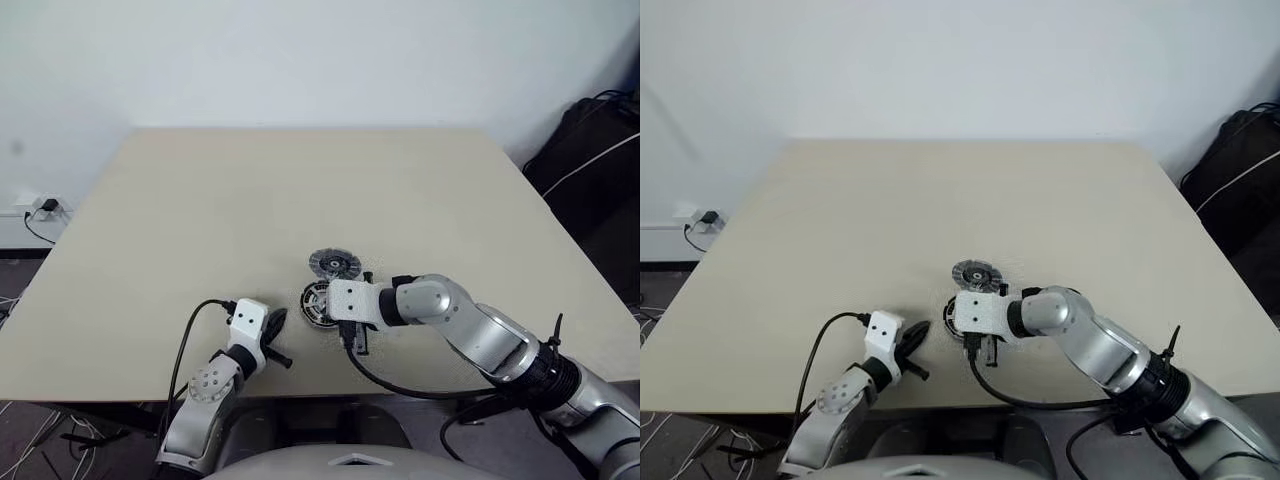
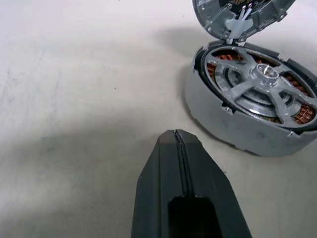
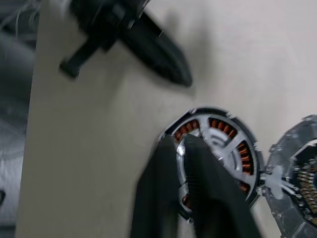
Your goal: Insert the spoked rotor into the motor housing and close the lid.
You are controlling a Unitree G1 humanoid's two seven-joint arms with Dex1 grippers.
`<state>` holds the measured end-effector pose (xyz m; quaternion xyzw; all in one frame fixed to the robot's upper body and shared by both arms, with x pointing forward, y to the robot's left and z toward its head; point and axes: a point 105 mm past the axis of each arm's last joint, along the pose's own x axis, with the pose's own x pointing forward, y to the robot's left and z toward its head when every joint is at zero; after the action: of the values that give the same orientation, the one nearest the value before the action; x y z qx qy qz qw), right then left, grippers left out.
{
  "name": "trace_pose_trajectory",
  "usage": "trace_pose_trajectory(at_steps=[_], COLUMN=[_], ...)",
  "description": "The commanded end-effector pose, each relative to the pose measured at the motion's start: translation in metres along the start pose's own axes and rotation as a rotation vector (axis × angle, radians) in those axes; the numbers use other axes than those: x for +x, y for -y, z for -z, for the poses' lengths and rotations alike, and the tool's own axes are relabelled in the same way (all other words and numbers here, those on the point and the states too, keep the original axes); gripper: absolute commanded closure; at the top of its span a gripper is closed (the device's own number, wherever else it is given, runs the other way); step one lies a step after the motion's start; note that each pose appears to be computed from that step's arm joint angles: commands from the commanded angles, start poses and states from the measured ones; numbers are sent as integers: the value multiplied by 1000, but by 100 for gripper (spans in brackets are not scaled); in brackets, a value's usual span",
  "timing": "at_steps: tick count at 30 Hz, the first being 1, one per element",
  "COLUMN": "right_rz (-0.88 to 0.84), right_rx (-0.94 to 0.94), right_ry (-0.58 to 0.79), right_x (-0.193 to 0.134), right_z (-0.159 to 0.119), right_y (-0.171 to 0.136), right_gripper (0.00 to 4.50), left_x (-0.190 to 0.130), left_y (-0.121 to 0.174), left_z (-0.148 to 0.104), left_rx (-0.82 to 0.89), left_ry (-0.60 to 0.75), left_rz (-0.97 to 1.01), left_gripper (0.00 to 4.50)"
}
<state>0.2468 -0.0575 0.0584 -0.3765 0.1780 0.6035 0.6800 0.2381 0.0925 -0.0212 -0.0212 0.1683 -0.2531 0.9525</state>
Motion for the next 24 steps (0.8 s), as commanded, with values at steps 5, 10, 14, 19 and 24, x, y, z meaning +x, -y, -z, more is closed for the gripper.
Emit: trace_pose_trajectory(at_steps=[5, 10, 14, 19, 24], right_rz=[-34, -54, -61, -67, -76], right_rx=[-145, -179, -226, -235, -254], right_ry=[-95, -137, -167, -181, -198], right_x=[-1, 1, 2, 3, 5], right_z=[12, 24, 29, 32, 36], right_y=[8, 11, 15, 18, 18], right_gripper=[225, 225, 225, 225, 225], left_x=[-1, -2, -2, -2, -3], left_y=[-1, -1, 0, 1, 2], left_z=[-7, -7, -6, -7, -8], left_rx=[-6, -10, -14, -19, -22], left_ry=[37, 38, 40, 44, 47], left_rz=[-16, -24, -29, -33, -37], left_gripper=[450, 450, 450, 450, 450])
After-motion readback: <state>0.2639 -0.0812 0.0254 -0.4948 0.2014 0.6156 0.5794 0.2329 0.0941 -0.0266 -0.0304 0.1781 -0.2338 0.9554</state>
